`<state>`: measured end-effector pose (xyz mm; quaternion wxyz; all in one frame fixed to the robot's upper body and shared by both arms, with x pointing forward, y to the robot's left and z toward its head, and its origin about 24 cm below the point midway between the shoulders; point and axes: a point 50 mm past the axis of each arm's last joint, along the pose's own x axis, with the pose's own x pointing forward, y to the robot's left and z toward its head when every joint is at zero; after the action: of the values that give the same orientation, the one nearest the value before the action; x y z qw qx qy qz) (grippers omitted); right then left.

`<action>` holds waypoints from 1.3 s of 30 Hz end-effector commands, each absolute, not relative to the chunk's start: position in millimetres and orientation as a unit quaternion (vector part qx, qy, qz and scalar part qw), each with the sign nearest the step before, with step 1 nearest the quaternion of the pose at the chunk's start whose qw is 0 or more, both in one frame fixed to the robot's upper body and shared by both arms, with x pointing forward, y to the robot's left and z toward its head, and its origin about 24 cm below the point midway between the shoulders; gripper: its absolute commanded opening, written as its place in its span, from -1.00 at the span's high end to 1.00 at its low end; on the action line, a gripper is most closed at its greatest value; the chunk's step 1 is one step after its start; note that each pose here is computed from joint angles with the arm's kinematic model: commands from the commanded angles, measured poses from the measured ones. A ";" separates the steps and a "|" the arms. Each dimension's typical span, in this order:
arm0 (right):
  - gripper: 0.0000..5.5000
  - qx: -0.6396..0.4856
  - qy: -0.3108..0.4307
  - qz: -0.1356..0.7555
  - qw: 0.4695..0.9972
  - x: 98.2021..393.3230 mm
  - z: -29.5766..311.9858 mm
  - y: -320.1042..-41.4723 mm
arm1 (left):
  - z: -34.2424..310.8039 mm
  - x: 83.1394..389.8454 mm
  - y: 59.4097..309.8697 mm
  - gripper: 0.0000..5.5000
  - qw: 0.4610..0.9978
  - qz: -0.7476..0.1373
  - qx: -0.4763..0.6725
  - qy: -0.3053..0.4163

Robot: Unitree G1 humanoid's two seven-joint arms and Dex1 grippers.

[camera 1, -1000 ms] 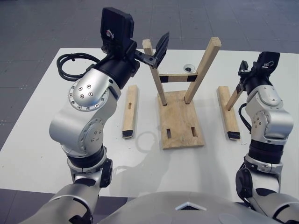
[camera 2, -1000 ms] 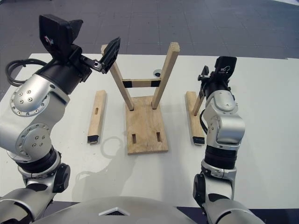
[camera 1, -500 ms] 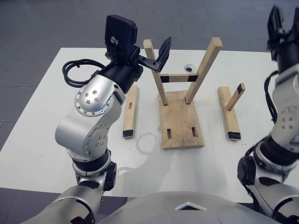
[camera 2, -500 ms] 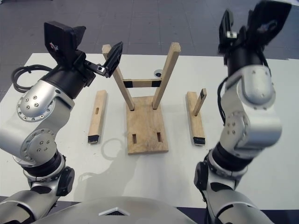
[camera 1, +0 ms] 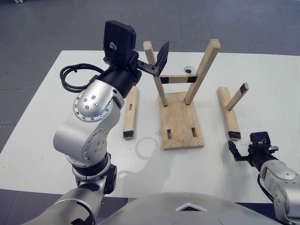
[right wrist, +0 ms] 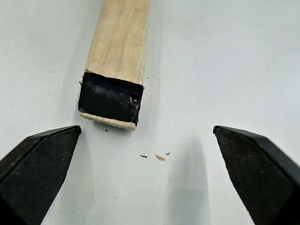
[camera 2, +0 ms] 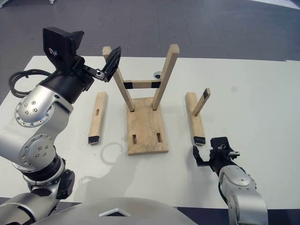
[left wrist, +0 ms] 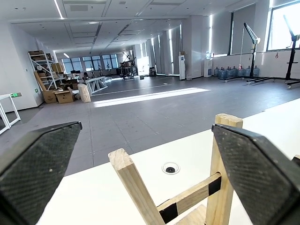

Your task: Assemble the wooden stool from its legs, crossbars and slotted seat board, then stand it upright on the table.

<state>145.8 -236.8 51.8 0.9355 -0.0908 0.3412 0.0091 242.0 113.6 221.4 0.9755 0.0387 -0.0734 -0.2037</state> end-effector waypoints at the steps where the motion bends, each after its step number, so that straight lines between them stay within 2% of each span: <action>1: -0.87 -0.078 0.387 0.032 0.918 153.5 32.1 -235.3 | 222.0 243.7 112.1 -0.87 0.976 -0.203 0.040 -0.069; 5: -0.87 -0.048 0.391 0.050 0.918 179.2 21.3 -229.2 | 221.9 244.7 110.4 -0.87 0.975 -0.207 0.039 -0.067; 8: -0.87 -0.013 0.414 0.032 0.910 186.8 9.4 -234.6 | 222.6 245.2 109.9 -0.87 0.975 -0.208 0.040 -0.067; 17: -0.34 -0.013 0.455 0.028 0.890 168.8 -5.4 -247.4 | 223.5 244.5 110.6 -0.87 0.976 -0.206 0.035 -0.064; 22: -0.06 -0.009 0.442 0.020 0.897 179.0 -2.4 -253.4 | 222.8 246.5 112.2 -0.87 0.977 -0.203 0.031 -0.061; 26: 0.16 0.004 0.404 0.031 0.914 197.3 7.0 -254.1 | 221.8 248.1 115.3 -0.87 0.978 -0.201 0.030 -0.055; 29: 0.25 0.037 0.306 0.016 0.951 234.9 43.9 -270.0 | 219.4 246.1 119.4 -0.87 0.970 -0.235 0.044 -0.038; 31: 0.25 0.067 0.217 -0.003 0.974 268.1 86.6 -289.3 | 216.9 242.3 126.9 -0.87 0.955 -0.293 0.049 -0.014; 32: 0.25 0.089 0.177 0.003 0.980 281.8 110.1 -296.1 | 216.5 241.7 133.6 -0.94 0.946 -0.321 0.045 -0.001; 35: 0.25 0.177 0.056 0.126 0.975 309.1 183.3 -288.8 | 221.2 240.0 155.7 -1.00 0.907 -0.419 0.002 0.034; 37: 0.25 0.240 -0.003 0.286 0.928 311.6 228.8 -262.9 | 232.3 239.8 167.3 -1.00 0.868 -0.493 -0.059 0.034; 39: 0.25 0.265 -0.017 0.402 0.876 304.5 250.8 -243.5 | 243.2 243.6 173.3 -0.85 0.839 -0.533 -0.104 0.026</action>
<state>311.6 -258.8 225.3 0.9211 0.2477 0.0042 0.3003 240.7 167.6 227.6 0.8630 -0.0777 0.0395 -0.4976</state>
